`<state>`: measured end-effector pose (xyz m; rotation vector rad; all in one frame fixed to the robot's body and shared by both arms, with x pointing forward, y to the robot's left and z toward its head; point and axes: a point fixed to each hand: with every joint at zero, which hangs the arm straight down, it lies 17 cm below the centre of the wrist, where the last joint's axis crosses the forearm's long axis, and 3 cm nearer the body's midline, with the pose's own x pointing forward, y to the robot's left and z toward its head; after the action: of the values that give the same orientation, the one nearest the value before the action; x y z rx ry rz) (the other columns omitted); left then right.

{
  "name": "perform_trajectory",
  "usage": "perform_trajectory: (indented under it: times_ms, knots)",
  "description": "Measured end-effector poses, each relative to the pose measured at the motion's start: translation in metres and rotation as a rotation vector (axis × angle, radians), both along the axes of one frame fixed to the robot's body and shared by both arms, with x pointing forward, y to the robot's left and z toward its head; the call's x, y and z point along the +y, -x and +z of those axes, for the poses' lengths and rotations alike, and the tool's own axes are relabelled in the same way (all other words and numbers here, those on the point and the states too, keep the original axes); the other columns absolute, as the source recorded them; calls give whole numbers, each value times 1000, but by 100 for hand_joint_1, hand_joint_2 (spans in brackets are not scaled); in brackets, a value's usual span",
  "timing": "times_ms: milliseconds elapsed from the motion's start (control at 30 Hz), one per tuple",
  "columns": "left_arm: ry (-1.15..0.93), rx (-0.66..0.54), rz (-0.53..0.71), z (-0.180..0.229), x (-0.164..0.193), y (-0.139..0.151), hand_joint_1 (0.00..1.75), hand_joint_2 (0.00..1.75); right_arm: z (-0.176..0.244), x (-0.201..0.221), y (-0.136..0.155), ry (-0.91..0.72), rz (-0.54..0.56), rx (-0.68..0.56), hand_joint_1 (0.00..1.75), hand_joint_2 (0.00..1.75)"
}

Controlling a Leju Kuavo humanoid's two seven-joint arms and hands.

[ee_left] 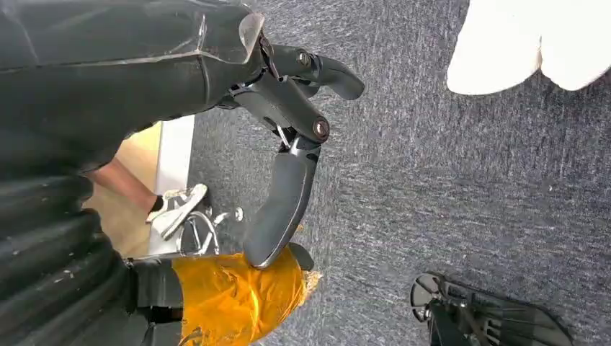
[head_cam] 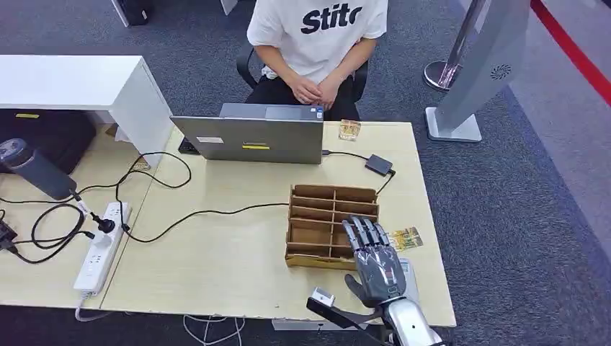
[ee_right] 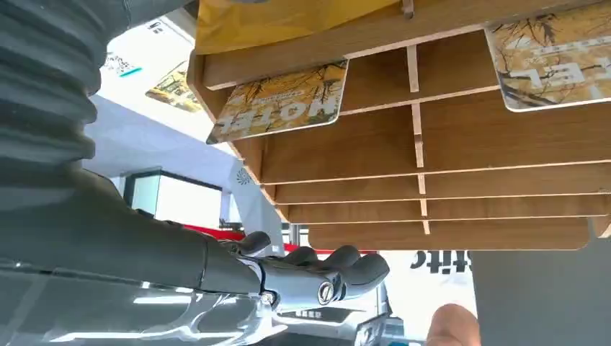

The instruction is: Pass the card to the sensor for recognition and then transmit it.

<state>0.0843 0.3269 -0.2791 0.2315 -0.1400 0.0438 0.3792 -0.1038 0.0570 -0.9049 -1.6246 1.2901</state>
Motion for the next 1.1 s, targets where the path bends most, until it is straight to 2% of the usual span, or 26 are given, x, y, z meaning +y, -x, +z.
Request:
perform_trajectory:
  times_ms: [300,333,367,400,433,1100]
  knots:
    - [0,0,3,0,0,0,0,175,1,3,2,-9,8,6,0,175]
    - [0,0,3,0,0,0,0,175,0,3,2,-9,7,8,12,175]
    - [0,0,3,0,0,0,0,175,0,3,2,-9,7,9,138,175]
    - [0,0,3,0,0,0,0,175,0,3,2,-9,6,10,166,175]
    - [0,0,3,0,0,0,0,175,0,2,2,-9,4,11,173,175]
    - [0,0,6,0,0,0,0,175,-7,1,2,-16,-1,46,175,175]
